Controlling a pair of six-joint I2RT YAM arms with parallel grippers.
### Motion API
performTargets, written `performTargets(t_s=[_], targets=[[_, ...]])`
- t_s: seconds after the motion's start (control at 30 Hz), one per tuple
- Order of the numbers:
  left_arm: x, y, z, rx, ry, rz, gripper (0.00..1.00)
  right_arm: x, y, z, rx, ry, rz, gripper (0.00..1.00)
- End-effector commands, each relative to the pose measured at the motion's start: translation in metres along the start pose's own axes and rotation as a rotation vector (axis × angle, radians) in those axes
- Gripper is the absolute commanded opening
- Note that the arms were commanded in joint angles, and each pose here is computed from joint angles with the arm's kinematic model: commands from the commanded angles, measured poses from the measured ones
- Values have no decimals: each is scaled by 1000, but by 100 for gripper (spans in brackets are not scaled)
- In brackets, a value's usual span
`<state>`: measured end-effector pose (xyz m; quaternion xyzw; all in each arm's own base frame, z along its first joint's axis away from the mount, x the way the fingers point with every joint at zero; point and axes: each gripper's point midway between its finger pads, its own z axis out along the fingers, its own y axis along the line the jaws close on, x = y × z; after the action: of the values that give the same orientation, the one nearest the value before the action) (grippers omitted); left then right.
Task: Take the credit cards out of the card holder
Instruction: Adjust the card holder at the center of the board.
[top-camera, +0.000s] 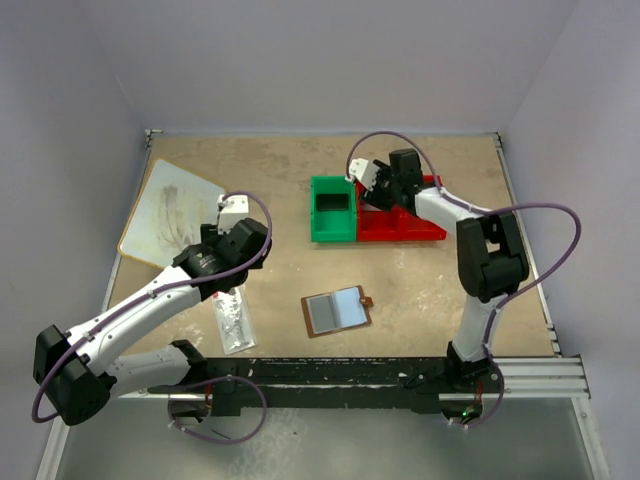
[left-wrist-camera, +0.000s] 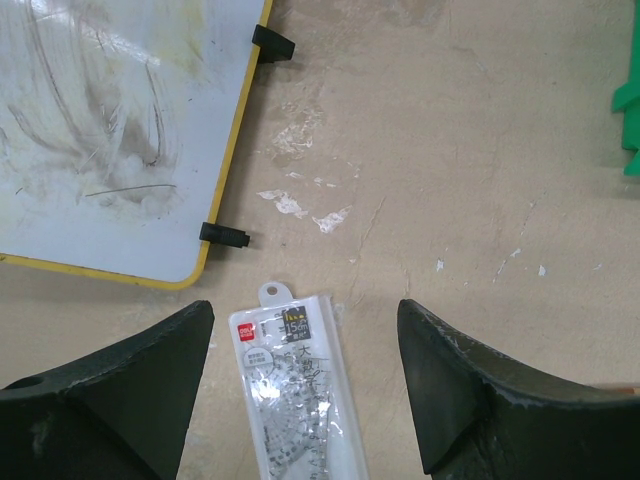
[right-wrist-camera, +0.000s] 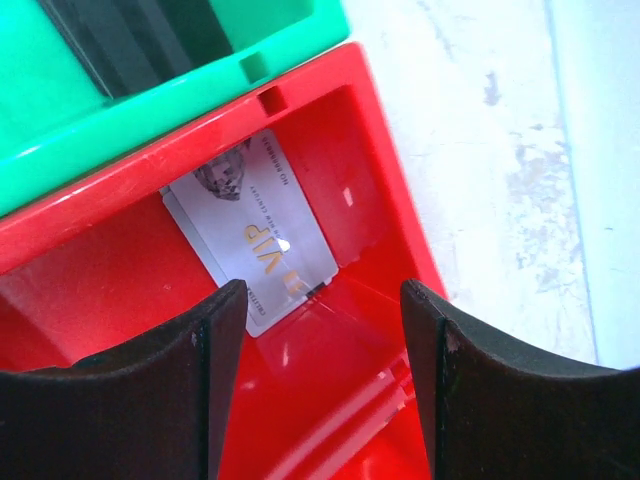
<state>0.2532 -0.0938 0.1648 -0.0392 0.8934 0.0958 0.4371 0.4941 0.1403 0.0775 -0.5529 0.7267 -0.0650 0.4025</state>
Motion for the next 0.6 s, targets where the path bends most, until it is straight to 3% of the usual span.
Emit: performTargets(t_s=[0.0, 0.1, 0.23, 0.3, 0.47, 0.57], targets=[[-11, 3, -3, 8, -40, -28, 72, -51, -47, -53, 155, -160, 91, 66], [-15, 6, -7, 7, -55, -51, 72, -88, -73, -104, 274, -312, 226, 66], [-20, 9, -13, 23, -84, -85, 73, -120, -82, -159, 306, -495, 664, 69], [-24, 14, -16, 15, -102, -104, 73, -130, -66, -178, 221, -532, 888, 70], [-33, 27, -23, -17, -148, -153, 74, -121, -29, -198, 138, -540, 1087, 73], [-36, 34, -27, -33, -170, -176, 74, -123, -5, -209, 87, -563, 1139, 64]])
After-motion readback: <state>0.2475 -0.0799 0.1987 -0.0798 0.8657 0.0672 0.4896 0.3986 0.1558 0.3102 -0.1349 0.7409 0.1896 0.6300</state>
